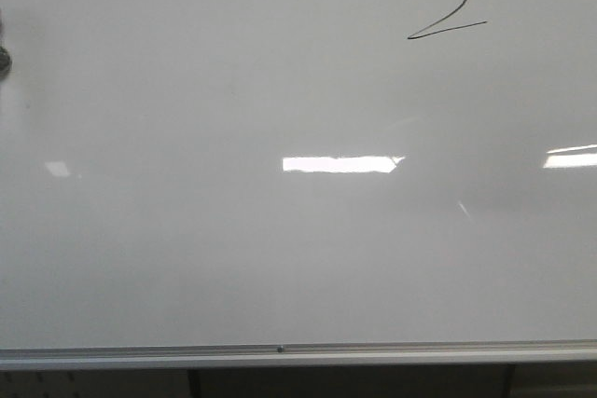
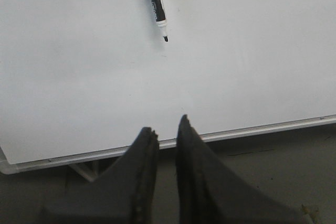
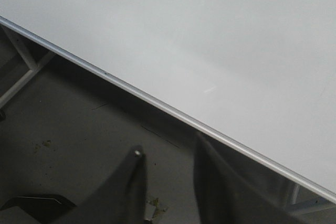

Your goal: Write number 2 on whiteboard

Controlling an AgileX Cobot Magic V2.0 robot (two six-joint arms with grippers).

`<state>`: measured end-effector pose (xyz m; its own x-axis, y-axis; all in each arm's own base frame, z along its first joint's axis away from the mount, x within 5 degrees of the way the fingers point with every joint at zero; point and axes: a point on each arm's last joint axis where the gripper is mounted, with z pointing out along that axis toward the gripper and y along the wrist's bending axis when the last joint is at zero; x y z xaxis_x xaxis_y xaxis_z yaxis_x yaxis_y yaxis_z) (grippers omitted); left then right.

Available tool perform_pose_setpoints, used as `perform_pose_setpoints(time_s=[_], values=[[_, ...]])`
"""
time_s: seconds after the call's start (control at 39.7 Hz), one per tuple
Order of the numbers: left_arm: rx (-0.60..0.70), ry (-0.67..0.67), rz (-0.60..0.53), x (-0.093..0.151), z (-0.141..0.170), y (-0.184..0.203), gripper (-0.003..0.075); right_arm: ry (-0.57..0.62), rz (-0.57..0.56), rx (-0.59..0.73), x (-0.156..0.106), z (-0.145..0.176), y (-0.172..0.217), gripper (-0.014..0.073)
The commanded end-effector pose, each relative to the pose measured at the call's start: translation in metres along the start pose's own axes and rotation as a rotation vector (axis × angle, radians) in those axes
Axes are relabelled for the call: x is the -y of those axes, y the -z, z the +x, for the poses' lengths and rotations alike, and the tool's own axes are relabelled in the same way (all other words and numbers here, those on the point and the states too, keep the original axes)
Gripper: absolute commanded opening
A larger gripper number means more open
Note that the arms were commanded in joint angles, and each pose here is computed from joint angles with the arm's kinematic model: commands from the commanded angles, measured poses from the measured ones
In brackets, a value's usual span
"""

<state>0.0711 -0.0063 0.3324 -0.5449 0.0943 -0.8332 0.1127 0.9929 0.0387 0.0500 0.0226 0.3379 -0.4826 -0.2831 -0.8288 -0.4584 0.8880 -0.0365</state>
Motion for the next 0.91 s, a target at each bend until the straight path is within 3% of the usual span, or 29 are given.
perform_pose_setpoints(time_s=[0.0,0.13,0.88], values=[[0.088,0.002,0.002,0.0,-0.012,0.004,-0.0012,0.005,0.018,0.093,0.002,-0.012,0.004,0.0069],[0.09,0.002,0.002,0.0,-0.012,0.004,-0.002,0.005,0.017,0.095,0.002,-0.012,0.004,-0.0068],[0.138,0.003,-0.002,0.0,-0.006,0.014,-0.002,0.009,0.023,0.104,0.002,-0.013,0.005,-0.0069]])
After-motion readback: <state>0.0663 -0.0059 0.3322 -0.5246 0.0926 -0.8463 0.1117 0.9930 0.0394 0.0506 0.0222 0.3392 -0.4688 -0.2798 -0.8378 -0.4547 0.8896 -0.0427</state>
